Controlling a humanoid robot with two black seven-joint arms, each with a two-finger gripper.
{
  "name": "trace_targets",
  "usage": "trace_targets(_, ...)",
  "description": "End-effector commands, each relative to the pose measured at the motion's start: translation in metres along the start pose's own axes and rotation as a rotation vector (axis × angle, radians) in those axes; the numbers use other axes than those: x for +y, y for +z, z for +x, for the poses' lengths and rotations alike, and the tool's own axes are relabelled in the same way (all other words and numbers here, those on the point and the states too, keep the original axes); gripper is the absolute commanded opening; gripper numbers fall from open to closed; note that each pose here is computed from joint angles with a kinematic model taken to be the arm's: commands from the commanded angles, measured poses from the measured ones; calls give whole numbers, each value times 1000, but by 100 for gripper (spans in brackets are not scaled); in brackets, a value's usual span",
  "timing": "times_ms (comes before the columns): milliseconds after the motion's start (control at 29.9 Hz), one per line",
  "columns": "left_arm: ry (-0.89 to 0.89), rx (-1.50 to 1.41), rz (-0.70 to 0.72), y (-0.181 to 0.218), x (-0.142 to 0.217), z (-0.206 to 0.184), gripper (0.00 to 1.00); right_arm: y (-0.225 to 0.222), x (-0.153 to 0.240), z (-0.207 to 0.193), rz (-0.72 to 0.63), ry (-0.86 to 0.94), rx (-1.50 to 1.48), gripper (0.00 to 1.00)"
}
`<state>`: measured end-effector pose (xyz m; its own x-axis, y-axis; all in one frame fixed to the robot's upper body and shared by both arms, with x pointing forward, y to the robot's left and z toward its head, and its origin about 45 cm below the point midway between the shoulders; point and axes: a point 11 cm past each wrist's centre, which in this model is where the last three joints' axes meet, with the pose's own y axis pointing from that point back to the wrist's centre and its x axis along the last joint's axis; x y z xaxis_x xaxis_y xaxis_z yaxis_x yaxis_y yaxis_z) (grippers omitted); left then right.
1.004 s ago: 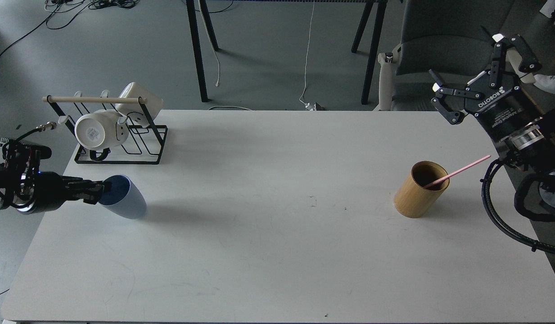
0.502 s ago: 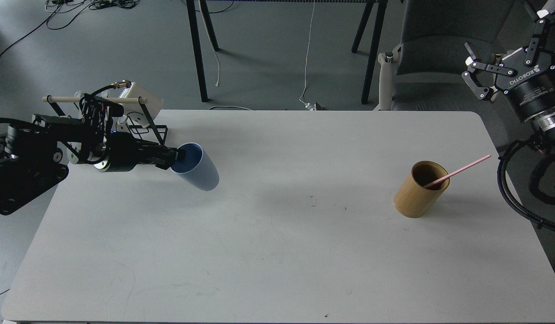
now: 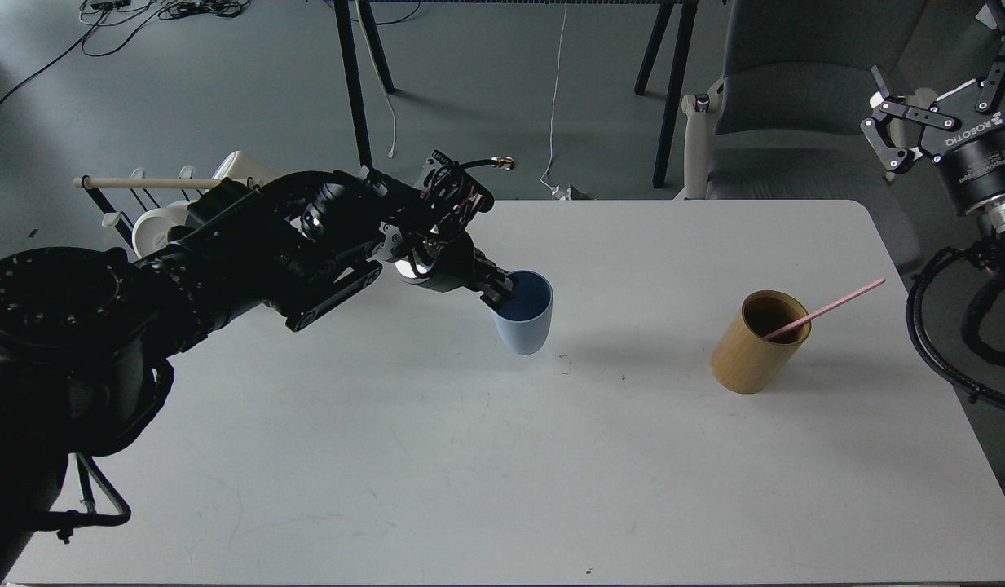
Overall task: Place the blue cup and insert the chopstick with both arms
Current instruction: 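Carry the blue cup toward the table center and set it down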
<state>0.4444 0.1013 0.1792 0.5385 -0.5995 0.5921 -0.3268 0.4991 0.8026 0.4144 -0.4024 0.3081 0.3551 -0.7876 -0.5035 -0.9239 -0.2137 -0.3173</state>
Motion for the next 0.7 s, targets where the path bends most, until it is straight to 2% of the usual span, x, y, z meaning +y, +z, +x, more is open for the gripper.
trace_targets(0,-23,-9,22,-6,0,-6,5,1,1,1,-1,4,-1,99)
trace_targets(301,-41,-1,58,-17,1,-15,7,4,2,2,-5,7,-6,99)
trace_targets(669,-58,4,12,-3,-5,-19,9,7,6,6,-12,20,-4,99)
